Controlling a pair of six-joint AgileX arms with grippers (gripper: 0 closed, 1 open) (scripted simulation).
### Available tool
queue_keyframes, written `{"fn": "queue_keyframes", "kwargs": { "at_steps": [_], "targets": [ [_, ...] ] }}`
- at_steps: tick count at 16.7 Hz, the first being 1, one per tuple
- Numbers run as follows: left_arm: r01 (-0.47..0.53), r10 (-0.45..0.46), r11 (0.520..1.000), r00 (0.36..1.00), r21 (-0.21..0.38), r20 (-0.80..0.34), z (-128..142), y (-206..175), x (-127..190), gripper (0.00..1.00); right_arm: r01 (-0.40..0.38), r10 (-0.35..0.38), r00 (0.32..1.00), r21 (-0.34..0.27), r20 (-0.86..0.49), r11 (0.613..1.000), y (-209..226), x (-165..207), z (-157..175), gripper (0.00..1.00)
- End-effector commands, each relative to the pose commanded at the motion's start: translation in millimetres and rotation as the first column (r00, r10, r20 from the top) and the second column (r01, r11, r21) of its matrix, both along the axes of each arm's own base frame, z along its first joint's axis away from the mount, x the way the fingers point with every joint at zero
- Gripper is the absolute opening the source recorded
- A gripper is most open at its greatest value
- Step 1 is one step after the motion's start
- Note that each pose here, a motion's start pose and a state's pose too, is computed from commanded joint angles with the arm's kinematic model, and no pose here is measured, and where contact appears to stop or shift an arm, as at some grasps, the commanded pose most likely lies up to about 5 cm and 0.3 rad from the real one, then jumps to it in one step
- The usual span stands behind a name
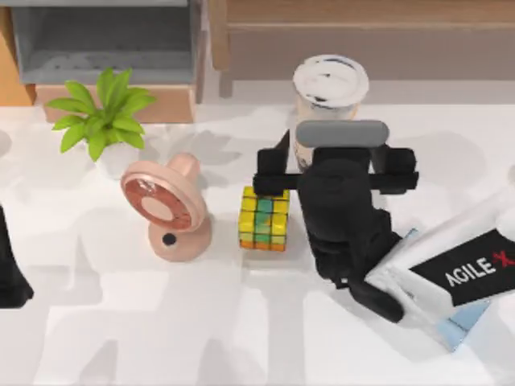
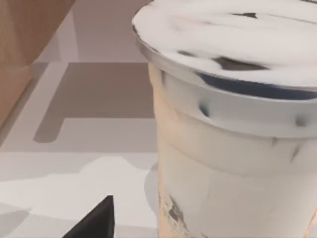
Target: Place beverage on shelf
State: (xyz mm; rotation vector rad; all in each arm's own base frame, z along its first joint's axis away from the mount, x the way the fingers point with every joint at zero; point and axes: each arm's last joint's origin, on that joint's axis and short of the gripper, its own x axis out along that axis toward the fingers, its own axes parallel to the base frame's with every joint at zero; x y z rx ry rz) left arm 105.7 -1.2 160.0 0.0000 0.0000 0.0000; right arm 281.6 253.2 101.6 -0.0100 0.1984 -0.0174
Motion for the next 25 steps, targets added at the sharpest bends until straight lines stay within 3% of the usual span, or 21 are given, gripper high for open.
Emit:
{"fn": "queue_keyframes", "kwargs": {
  "at_steps": [6, 11, 24, 25],
  "targets": [
    [0.000, 0.000, 1.000, 1.000, 0.000, 0.000, 0, 0, 0, 1.00, 0.000, 0.000, 1.000, 0.000, 0.000, 1.000, -2, 55, -12, 1.00],
    [0.000, 0.000, 1.000, 1.000, 0.000, 0.000, 0, 0, 0, 1.00, 0.000, 0.000, 1.000, 0.000, 0.000, 1.000, -3, 60, -13, 1.00],
    [0.000, 0.000, 1.000, 1.000, 0.000, 0.000, 0, 0, 0, 1.00, 0.000, 0.000, 1.000, 0.000, 0.000, 1.000, -3, 60, -13, 0.02],
    [0.000, 0.000, 1.000, 1.000, 0.000, 0.000, 0, 0, 0, 1.00, 0.000, 0.000, 1.000, 0.000, 0.000, 1.000, -3, 60, -13, 0.00]
  ]
}}
